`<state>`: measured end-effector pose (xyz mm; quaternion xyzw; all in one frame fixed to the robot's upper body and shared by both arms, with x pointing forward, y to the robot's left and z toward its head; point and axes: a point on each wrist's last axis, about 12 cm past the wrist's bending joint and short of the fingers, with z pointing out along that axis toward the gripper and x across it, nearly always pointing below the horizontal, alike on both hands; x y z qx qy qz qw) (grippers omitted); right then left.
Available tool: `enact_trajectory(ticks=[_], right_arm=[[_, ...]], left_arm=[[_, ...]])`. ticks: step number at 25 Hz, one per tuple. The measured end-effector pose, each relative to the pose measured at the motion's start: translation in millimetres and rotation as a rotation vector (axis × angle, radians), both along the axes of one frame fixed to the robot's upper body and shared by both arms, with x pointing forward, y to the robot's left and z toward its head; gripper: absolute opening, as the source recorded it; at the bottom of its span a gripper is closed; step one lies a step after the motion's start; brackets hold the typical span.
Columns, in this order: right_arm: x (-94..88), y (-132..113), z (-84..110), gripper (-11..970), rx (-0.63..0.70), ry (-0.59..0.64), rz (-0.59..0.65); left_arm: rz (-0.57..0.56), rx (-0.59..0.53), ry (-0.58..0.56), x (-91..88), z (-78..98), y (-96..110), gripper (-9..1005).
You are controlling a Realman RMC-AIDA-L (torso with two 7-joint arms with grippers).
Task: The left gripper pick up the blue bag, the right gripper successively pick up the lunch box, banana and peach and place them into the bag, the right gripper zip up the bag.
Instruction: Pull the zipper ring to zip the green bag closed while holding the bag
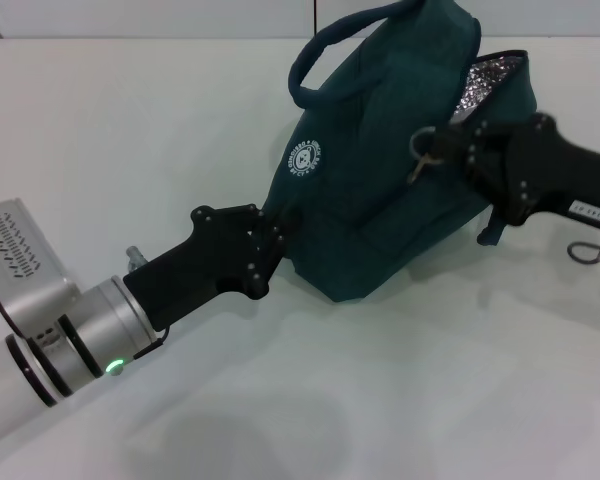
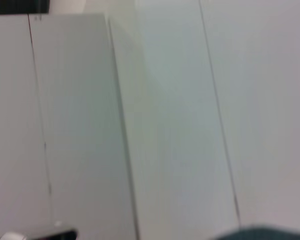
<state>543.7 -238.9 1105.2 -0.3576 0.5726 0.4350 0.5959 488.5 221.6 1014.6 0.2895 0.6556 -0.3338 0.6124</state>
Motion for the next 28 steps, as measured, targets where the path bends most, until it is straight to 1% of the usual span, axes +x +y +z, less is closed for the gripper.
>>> enact_trajectory(ticks=[6, 10, 19, 25, 28], right_arm=[[-2.6, -8.1, 4.7, 18, 0.069, -0.073, -0.07], [-3.7, -9.5, 3.2, 18, 0.078, -0.075, -0.085], [-5.3, -6.6, 1.3, 17, 0.072, -0.07, -0.072], [-5.9, -5.4, 0.3, 17, 0.069, -0.066, -0.065], [-5.9, -4.7, -0.3, 17, 0.067, -0.064, -0.066]], left_arm=[[-0.003, 0.005, 0.005, 0.2, -0.8, -1.3, 105], [-0.008, 0.0, 0.005, 0.1, -0.4, -3.3, 124], [-0.045, -0.065, -0.048, -6.2, 5.9, -25.1, 166], [-0.072, -0.116, -0.053, -8.0, 10.9, -38.5, 194], [-0.083, -0.142, -0.056, -7.6, 14.3, -44.7, 296]])
